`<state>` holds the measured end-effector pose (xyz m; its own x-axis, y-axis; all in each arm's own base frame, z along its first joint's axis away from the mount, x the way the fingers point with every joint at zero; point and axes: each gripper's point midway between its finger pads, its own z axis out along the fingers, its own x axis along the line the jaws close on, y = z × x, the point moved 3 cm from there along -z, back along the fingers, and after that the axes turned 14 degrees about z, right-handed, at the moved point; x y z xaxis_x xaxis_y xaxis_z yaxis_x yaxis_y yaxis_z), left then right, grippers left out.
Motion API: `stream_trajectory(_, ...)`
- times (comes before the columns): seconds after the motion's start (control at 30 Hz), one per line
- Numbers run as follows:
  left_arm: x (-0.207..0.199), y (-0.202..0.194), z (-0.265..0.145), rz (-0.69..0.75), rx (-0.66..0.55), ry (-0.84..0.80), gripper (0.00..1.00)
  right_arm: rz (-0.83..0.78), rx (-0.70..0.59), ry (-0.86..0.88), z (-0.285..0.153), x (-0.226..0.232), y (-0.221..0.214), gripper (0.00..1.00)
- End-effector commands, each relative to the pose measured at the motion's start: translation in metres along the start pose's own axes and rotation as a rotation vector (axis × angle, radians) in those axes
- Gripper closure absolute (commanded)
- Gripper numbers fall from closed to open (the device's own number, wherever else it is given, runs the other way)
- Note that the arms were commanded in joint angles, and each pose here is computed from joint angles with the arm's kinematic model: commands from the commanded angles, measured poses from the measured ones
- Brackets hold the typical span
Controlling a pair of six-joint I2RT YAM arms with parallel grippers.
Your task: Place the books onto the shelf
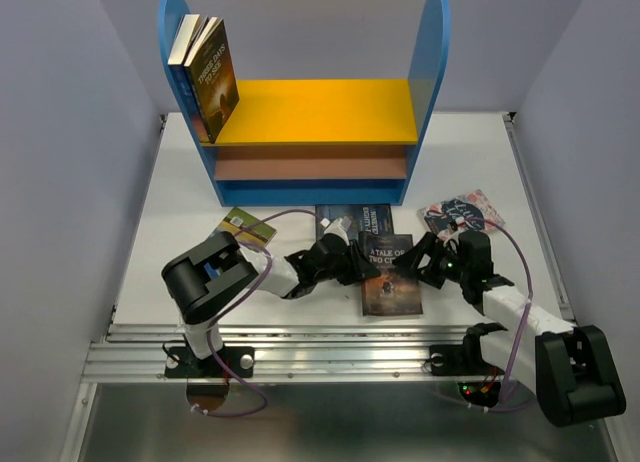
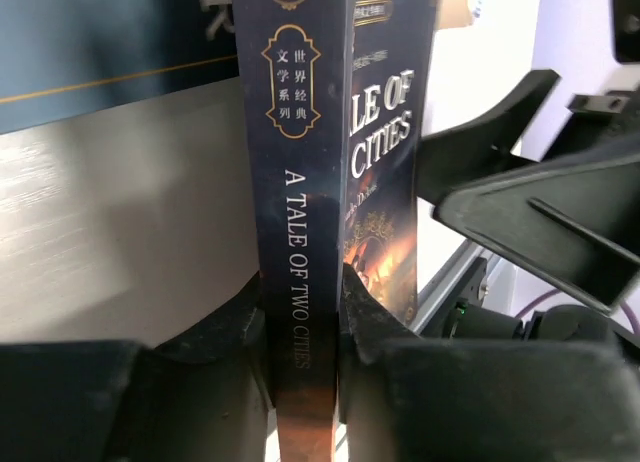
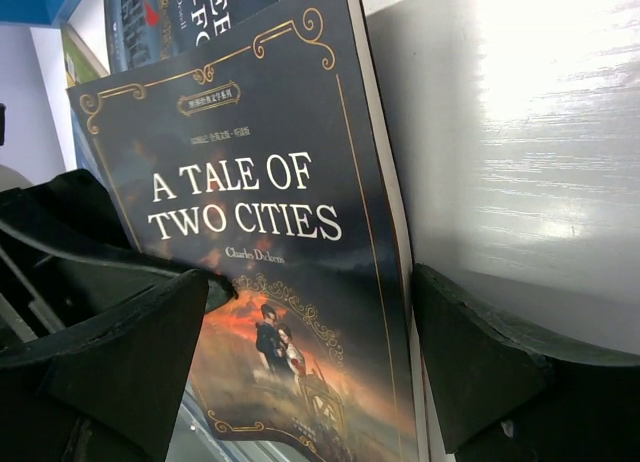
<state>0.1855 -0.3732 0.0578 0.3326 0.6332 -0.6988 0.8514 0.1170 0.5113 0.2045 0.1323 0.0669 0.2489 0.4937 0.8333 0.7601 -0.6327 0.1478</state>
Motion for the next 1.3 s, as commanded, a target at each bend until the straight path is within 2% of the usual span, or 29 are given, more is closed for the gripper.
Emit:
stream_trajectory(0.0,-0.011,0.004,-0.006,0.035,-0.018,-0.029,0.92,0.012,0.079,-0.018,0.000,-0.005,-0.015,0.12)
stream_trajectory(0.07,-0.011,0.006,-0.011,0.035,-0.033,-0.028,1.00,-0.006,0.061,-0.034,0.001,-0.005,-0.011,0.12)
stream_trajectory(0.2,-0.020,0.016,-0.022,0.098,-0.075,-0.052,1.00,-0.046,0.041,-0.066,-0.001,-0.001,-0.003,0.11)
stream_trajectory(0.33,-0.045,0.043,-0.046,0.212,-0.181,-0.063,1.00,-0.122,-0.016,-0.055,-0.010,0.028,0.016,0.00)
stream_trajectory(0.47,-0.071,0.085,-0.088,0.351,-0.363,0.063,1.00,-0.224,-0.132,-0.065,-0.028,0.061,0.044,0.00)
stream_trajectory(0.5,-0.081,0.104,-0.112,0.359,-0.452,0.120,1.00,-0.242,-0.147,-0.080,-0.033,0.064,0.047,0.00)
stream_trajectory(0.53,-0.085,0.114,-0.125,0.394,-0.498,0.145,1.00,-0.266,-0.202,-0.067,-0.041,0.079,0.057,0.00)
stream_trajectory(0.6,-0.090,0.139,-0.155,0.414,-0.613,0.206,1.00,-0.282,-0.233,-0.067,-0.048,0.088,0.062,0.00)
stream_trajectory(0.73,-0.123,0.189,-0.237,0.436,-0.863,0.205,1.00,-0.320,-0.257,-0.025,-0.058,0.108,0.067,0.00)
stream_trajectory(0.83,-0.143,0.215,-0.278,0.509,-0.988,0.214,1.00,-0.331,-0.262,-0.028,-0.059,0.110,0.069,0.00)
stream_trajectory(0.97,-0.162,0.241,-0.316,0.579,-1.116,0.260,1.00,-0.336,-0.248,-0.057,-0.056,0.103,0.069,0.00)
stream_trajectory(1.1,-0.167,0.269,-0.344,0.621,-1.286,0.421,1.00,-0.344,-0.234,-0.082,-0.051,0.098,0.070,0.00)
stream_trajectory(1.13,-0.163,0.274,-0.348,0.717,-1.293,0.522,1.00,-0.346,-0.234,-0.084,-0.051,0.098,0.071,0.00)
stream_trajectory(1.2,-0.162,0.285,-0.357,0.715,-1.380,0.604,1.00,-0.350,-0.240,-0.092,-0.050,0.099,0.074,0.00)
stream_trajectory(1.27,-0.156,0.296,-0.364,0.771,-1.421,0.700,1.00,-0.353,-0.240,-0.096,-0.049,0.102,0.077,0.00)
